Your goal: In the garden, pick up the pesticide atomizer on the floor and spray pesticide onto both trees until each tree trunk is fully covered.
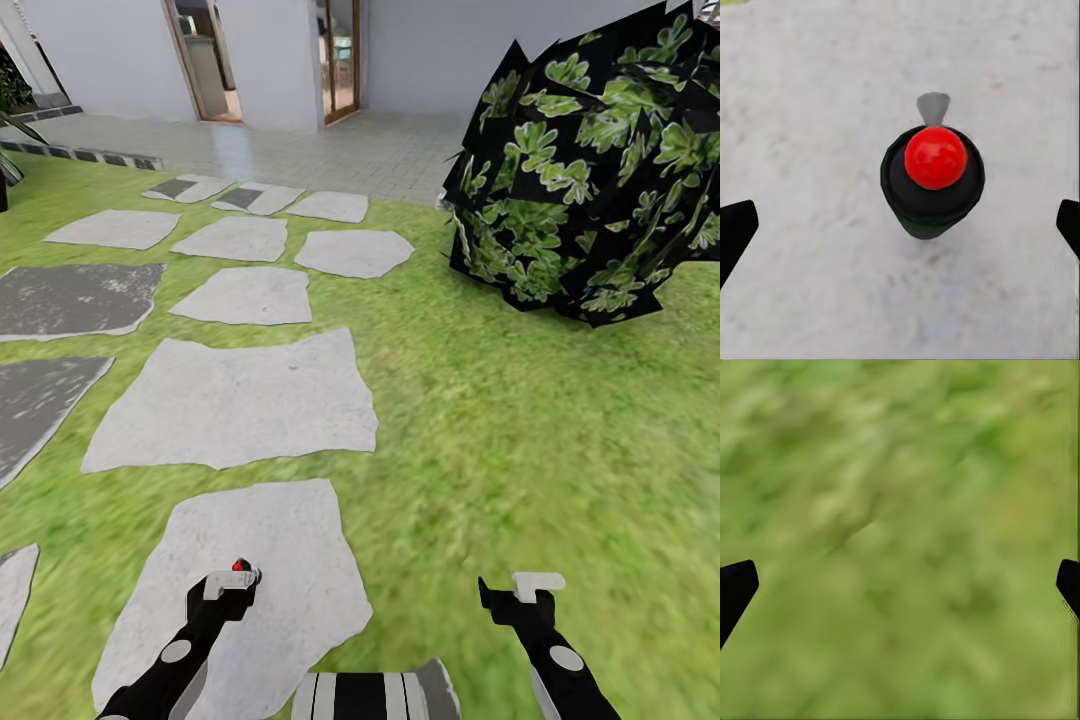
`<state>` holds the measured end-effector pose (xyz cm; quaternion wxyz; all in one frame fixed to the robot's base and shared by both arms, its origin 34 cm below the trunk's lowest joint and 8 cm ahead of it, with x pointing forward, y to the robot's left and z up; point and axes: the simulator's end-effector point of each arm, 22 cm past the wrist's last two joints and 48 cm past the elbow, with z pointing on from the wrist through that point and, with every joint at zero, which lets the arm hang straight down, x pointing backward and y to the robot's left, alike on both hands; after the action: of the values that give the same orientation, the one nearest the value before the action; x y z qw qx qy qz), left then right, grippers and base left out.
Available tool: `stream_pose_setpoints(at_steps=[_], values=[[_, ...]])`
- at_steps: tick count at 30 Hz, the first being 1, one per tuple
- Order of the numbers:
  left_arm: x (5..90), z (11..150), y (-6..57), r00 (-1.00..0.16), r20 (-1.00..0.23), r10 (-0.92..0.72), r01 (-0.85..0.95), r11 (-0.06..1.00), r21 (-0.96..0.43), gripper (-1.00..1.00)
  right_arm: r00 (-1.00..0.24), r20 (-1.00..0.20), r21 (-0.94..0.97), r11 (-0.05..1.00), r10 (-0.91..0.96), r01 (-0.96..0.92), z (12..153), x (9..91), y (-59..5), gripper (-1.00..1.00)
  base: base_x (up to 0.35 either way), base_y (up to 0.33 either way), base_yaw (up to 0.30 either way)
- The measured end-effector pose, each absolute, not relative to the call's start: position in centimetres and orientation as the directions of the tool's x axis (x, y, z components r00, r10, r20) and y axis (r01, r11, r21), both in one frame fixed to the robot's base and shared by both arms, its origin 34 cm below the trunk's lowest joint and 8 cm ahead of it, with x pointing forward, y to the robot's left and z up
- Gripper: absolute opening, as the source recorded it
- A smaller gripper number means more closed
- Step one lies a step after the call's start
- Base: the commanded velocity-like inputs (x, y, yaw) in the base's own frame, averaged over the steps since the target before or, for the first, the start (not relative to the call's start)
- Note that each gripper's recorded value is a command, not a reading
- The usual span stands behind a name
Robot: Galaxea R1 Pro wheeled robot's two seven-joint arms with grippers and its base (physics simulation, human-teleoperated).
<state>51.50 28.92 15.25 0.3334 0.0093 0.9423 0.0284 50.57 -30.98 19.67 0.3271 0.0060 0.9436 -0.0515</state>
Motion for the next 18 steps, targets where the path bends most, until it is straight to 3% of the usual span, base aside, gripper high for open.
stream_pose_setpoints(at_steps=[18], values=[[51.57,15.3,29.09,-0.776,-0.629,0.035,-0.005,0.998,0.061,1.0,-0.786,-0.618,-0.093,0.995,-0.022,0.045,19.66,50.56,-30.97,1.0,0.039,-0.01,0.0]])
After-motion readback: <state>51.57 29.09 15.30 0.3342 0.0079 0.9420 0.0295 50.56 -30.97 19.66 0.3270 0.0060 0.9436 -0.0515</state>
